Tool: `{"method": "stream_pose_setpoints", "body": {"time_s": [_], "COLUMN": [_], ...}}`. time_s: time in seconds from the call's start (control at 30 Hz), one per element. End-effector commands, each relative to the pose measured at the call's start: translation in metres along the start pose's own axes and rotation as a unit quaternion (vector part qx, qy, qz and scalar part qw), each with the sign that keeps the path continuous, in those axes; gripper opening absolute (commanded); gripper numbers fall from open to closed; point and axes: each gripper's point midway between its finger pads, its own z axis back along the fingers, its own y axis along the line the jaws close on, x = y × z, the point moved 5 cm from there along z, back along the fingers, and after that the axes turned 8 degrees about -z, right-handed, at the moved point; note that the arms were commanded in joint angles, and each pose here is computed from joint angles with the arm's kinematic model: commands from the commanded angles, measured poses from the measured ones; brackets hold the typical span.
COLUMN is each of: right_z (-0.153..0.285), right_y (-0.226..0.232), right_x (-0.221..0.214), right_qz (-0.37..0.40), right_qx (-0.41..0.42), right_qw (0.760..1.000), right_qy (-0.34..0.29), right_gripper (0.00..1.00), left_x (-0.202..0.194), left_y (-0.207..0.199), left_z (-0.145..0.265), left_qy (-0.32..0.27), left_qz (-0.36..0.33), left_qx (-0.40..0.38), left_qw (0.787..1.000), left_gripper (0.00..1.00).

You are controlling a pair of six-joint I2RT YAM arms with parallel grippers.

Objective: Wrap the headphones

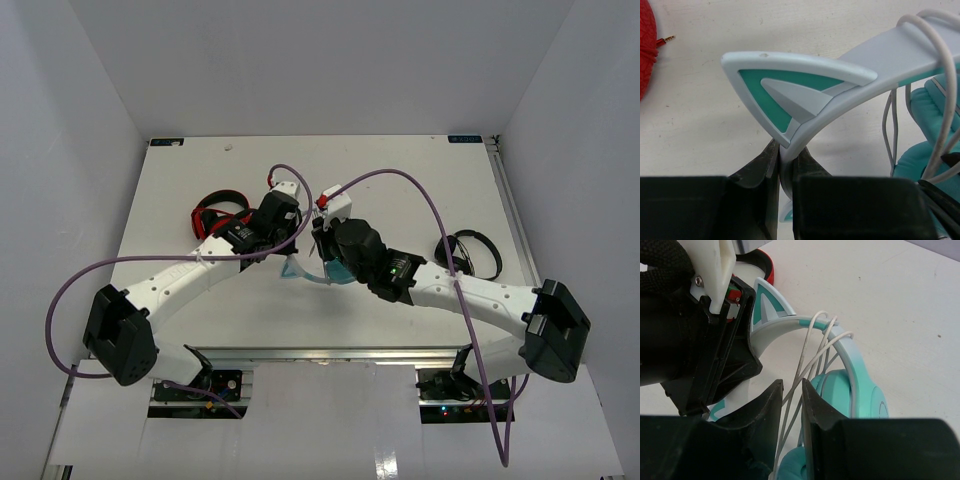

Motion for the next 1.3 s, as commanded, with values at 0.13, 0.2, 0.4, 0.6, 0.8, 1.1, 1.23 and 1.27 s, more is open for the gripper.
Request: {"method": "stream_pose_setpoints", "body": {"time_s": [0.13, 0.2, 0.4, 0.6, 0.8, 1.1, 1.23, 1.27], "right_z": [-0.002, 0.002, 0.027, 0.064, 0.082, 0.081, 0.081, 0.081], "right_y": [-0.002, -0.001, -0.002, -0.023, -0.047, -0.060, -0.062, -0.063], "right_x": [0.001, 0.002, 0.008, -0.001, -0.020, -0.034, -0.036, -0.037], "right_qz": [0.000, -0.003, -0.018, -0.064, -0.083, -0.080, -0.080, -0.079], "right_qx": [-0.016, -0.011, 0.008, 0.000, -0.039, -0.066, -0.068, -0.070], "right_qw": [1.000, 1.000, 1.000, 0.997, 0.994, 0.994, 0.993, 0.993], "right_qy": [-0.013, -0.013, -0.022, -0.041, -0.055, -0.048, -0.046, -0.045], "right_gripper": [0.35, 0.38, 0.42, 0.43, 0.44, 0.44, 0.44, 0.45], "left_x": [0.036, 0.036, 0.036, 0.037, 0.037, 0.044, 0.044, 0.043], "left_y": [-0.002, -0.001, 0.002, 0.004, -0.001, 0.007, 0.017, 0.021], "left_z": [0.009, 0.006, -0.004, -0.024, -0.057, -0.100, -0.118, -0.124], "left_qy": [-0.062, -0.059, -0.050, -0.039, -0.014, 0.014, 0.029, 0.035], "left_qz": [0.032, 0.032, 0.033, 0.031, 0.028, 0.034, 0.045, 0.050], "left_qx": [-0.022, -0.021, -0.016, -0.018, -0.033, -0.052, -0.053, -0.052], "left_qw": [0.997, 0.997, 0.998, 0.999, 0.999, 0.998, 0.997, 0.997], "left_gripper": [0.00, 0.00, 0.00, 0.00, 0.00, 0.00, 0.00, 0.00]}}
